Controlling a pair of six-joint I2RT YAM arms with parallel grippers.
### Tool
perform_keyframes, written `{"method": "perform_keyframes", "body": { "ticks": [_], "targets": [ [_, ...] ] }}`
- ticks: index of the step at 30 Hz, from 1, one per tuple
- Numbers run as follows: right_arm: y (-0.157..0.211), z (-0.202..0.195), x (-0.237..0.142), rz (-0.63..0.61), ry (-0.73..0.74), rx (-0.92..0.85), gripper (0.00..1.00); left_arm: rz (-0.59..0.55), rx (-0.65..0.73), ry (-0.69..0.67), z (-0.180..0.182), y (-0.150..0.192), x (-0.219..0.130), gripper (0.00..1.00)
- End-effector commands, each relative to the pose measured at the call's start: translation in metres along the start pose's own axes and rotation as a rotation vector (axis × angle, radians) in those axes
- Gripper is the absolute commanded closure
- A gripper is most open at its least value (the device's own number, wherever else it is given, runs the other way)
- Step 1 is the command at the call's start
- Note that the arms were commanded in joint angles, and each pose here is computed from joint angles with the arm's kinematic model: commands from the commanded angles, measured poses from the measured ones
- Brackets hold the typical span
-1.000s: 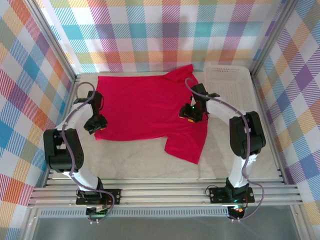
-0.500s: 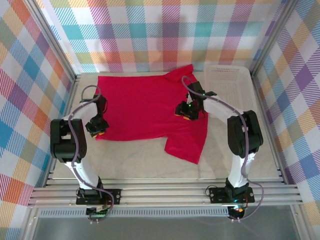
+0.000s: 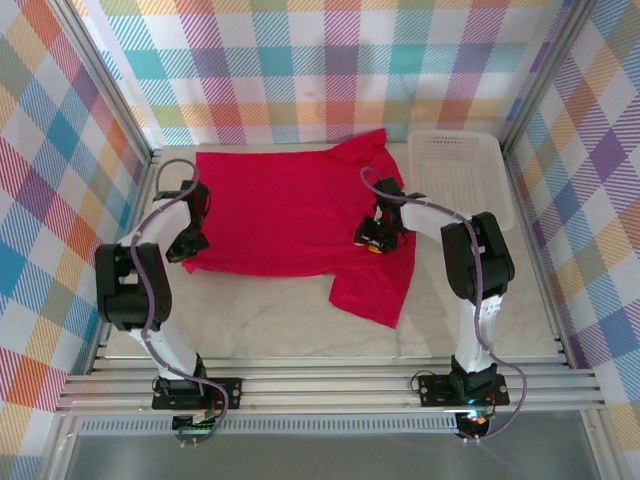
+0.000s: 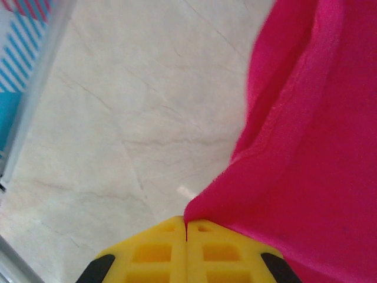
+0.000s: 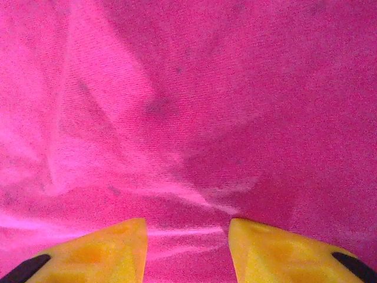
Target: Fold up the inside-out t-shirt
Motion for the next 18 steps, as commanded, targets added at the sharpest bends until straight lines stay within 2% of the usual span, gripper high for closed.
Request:
{"method": "perform_keyframes", "body": {
  "ticks": [1, 5, 9, 13, 15, 18],
  "targets": [
    [0.010, -0.040, 0.018, 0.043, 0.170, 0.055, 0.64, -0.089, -0.099, 0.001, 0.037, -0.004, -0.023, 1.00],
    [0.011, -0.048, 0.013, 0.031, 0.180, 0.065, 0.64, -0.119, -0.167, 0.055, 0.048, 0.006, -0.029, 1.00],
    [0.009, -0.050, 0.010, 0.026, 0.182, 0.068, 0.64, -0.169, -0.240, 0.037, 0.057, 0.024, -0.029, 1.00],
    [0.006, -0.051, 0.010, 0.023, 0.187, 0.062, 0.64, -0.283, -0.349, 0.007, 0.075, 0.031, -0.047, 1.00],
    [0.006, -0.052, 0.011, 0.025, 0.192, 0.062, 0.64, -0.352, -0.383, 0.025, 0.082, 0.031, -0.059, 0.84],
    [0.006, -0.054, 0.012, 0.029, 0.195, 0.063, 0.64, -0.405, -0.448, -0.010, 0.096, 0.036, -0.073, 0.77]
  ]
}}
Point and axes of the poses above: each hand's point on the last joint's axis, 136 mm out from that joint toward the fingers, its own x axis out along the fingers, its own z axis along the line the jaws close on, y = z × x, the point moved 8 cm from there along -x, back along the fingers, and after that the axes turned 9 degrees about x, right-handed, at the moved point
